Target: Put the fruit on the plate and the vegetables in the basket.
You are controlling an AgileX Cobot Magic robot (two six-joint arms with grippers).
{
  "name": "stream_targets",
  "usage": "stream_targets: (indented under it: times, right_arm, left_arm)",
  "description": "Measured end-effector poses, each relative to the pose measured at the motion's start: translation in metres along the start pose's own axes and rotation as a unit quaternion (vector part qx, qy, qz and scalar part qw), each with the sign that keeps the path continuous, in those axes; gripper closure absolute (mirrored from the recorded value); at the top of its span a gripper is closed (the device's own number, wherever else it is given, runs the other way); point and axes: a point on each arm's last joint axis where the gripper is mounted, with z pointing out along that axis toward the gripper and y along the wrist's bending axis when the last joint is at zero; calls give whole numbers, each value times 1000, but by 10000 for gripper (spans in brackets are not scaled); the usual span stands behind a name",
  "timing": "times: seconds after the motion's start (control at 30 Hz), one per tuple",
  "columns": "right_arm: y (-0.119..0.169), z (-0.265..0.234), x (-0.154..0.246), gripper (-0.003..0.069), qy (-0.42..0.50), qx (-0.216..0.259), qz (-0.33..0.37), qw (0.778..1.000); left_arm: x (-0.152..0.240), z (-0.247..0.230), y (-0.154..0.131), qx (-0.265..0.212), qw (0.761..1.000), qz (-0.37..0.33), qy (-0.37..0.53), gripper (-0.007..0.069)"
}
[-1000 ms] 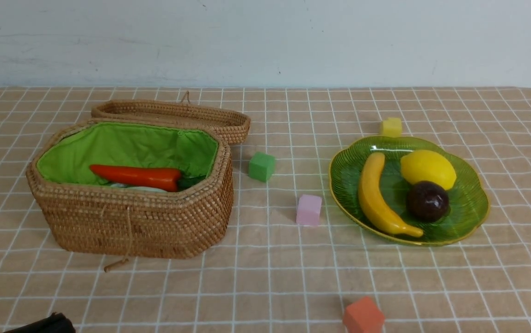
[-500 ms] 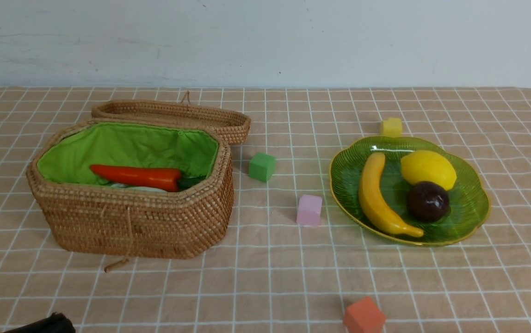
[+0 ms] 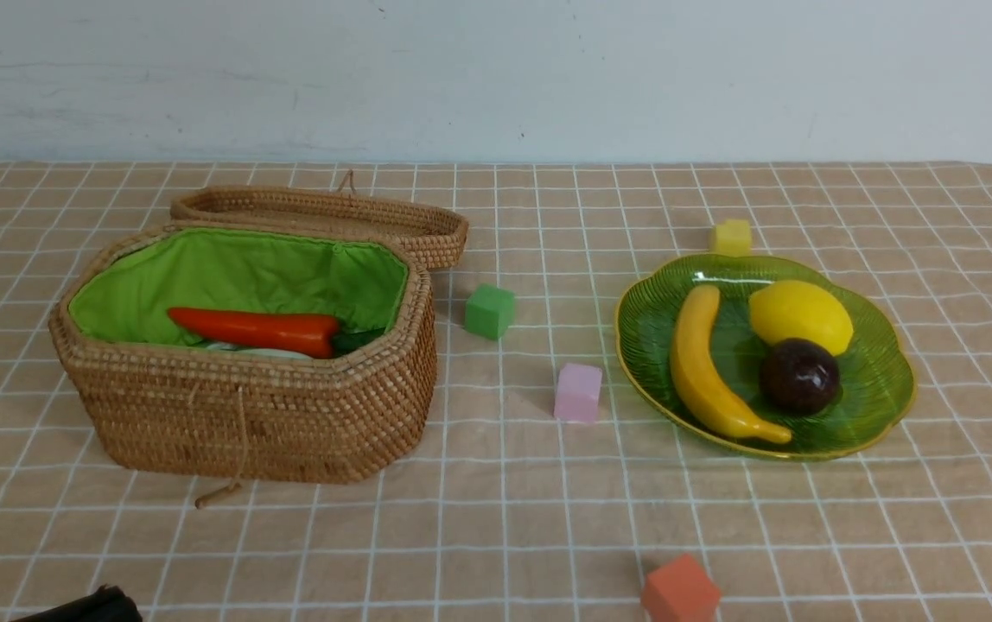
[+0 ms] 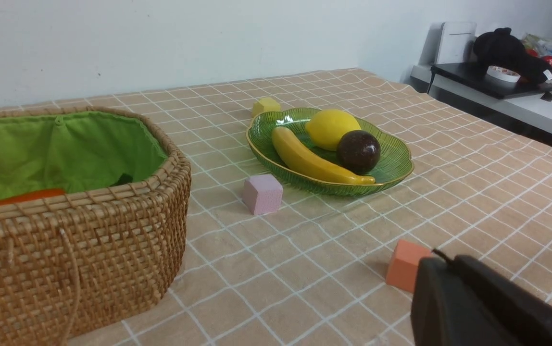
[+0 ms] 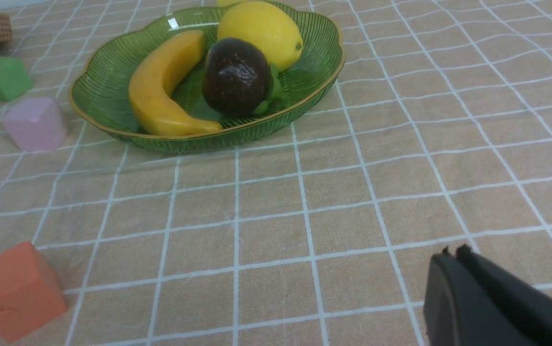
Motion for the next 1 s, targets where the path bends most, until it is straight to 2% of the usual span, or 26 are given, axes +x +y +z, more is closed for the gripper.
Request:
stream_targets:
  times: [0.17, 0.2, 0.23, 0.37, 0.5, 0.53, 0.57, 0.73, 1.0]
  right_arm:
    - [0, 0, 0, 666, 0, 0, 0, 1000]
    - [0, 0, 0, 666, 0, 0, 0, 1000]
    - [0, 0, 0, 666, 0, 0, 0, 1000]
    - [0, 0, 0, 666, 0, 0, 0, 1000]
    - [0, 0, 0, 666, 0, 0, 0, 1000]
    - [0, 0, 0, 666, 0, 0, 0, 1000]
    - [0, 0, 0, 666, 0, 0, 0, 1000]
    - [0, 0, 0, 665, 0, 0, 0, 1000]
    - [0, 0, 0, 662, 0, 0, 0, 1000]
  left_arm:
    - [4, -1, 7, -58, 997, -36, -23, 638]
    - [5, -2, 9, -57, 997, -44, -37, 638]
    - [5, -3, 12, -92, 993, -37, -63, 638]
    - [13, -12, 21, -171, 976, -44, -131, 638]
    - [34, -15, 29, -235, 962, -44, -130, 638]
    - [49, -13, 33, -244, 964, -54, -92, 638]
    - [49, -14, 33, -245, 964, -54, -92, 638]
    - [79, -13, 34, -259, 960, -99, 45, 638]
    - [82, -13, 34, -262, 954, -139, 50, 638]
